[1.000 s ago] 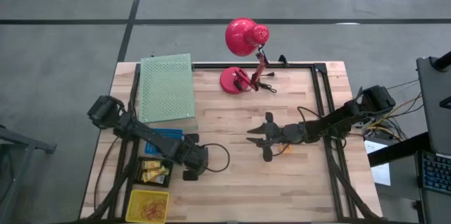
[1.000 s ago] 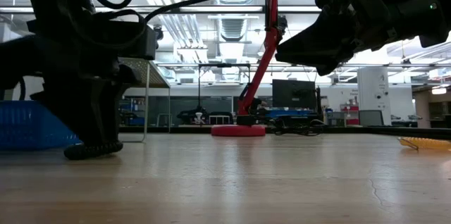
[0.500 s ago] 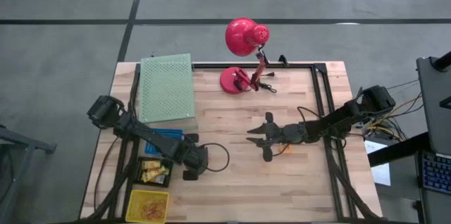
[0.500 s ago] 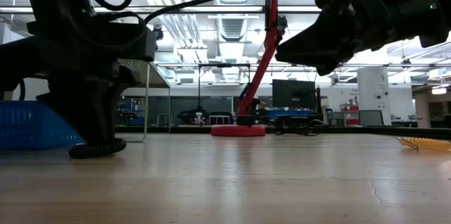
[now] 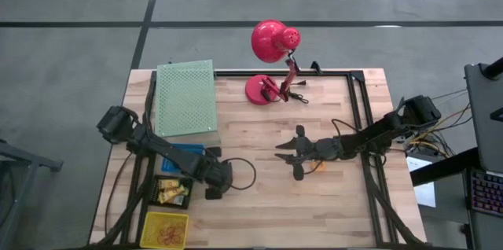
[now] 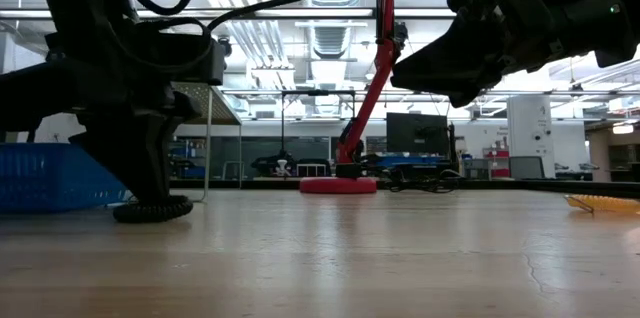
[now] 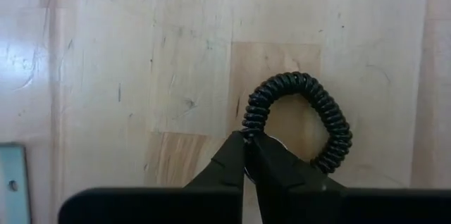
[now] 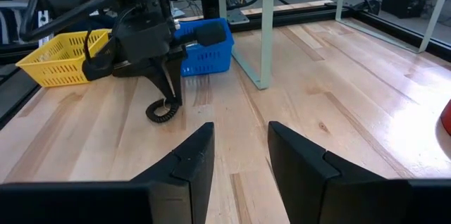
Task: Pick & Place Office Desk Supplies
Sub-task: Put the black spring rubber band into the blue bin
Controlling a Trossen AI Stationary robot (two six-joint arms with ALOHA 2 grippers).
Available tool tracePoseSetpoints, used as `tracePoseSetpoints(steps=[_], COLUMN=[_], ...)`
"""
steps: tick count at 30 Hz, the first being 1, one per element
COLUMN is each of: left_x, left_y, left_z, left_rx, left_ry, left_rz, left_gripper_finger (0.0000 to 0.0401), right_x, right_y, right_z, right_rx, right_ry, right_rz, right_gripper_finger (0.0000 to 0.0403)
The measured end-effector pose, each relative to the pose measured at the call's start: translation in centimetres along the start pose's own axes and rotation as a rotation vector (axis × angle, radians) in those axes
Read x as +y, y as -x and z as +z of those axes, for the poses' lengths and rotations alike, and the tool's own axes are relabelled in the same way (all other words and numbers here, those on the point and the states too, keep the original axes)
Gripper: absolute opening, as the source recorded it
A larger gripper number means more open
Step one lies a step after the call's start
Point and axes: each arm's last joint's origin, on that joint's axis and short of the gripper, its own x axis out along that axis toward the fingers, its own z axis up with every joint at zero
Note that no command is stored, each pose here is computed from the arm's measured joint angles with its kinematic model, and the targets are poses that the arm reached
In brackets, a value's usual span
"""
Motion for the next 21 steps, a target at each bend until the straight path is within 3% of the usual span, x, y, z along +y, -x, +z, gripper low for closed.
tracePoseSetpoints(steps=[11, 21], left_x=[0.9, 2.8], left_y=[5.9, 12.5], left_z=[1.9, 1.9], left_rx=[-0.091, -0.011], left_ry=[0.056, 0.342], left_rz=[0.04, 0.143], left_gripper_finger=[0.0017, 0.0018], right_x=[0.0, 0.0], right_y=[0.0, 0.0], right_z=[0.0, 0.0], right_rx=[0.0, 0.0], right_ry=[0.0, 0.0], right_rz=[0.0, 0.0], right_gripper_finger=[0.0118, 0.013])
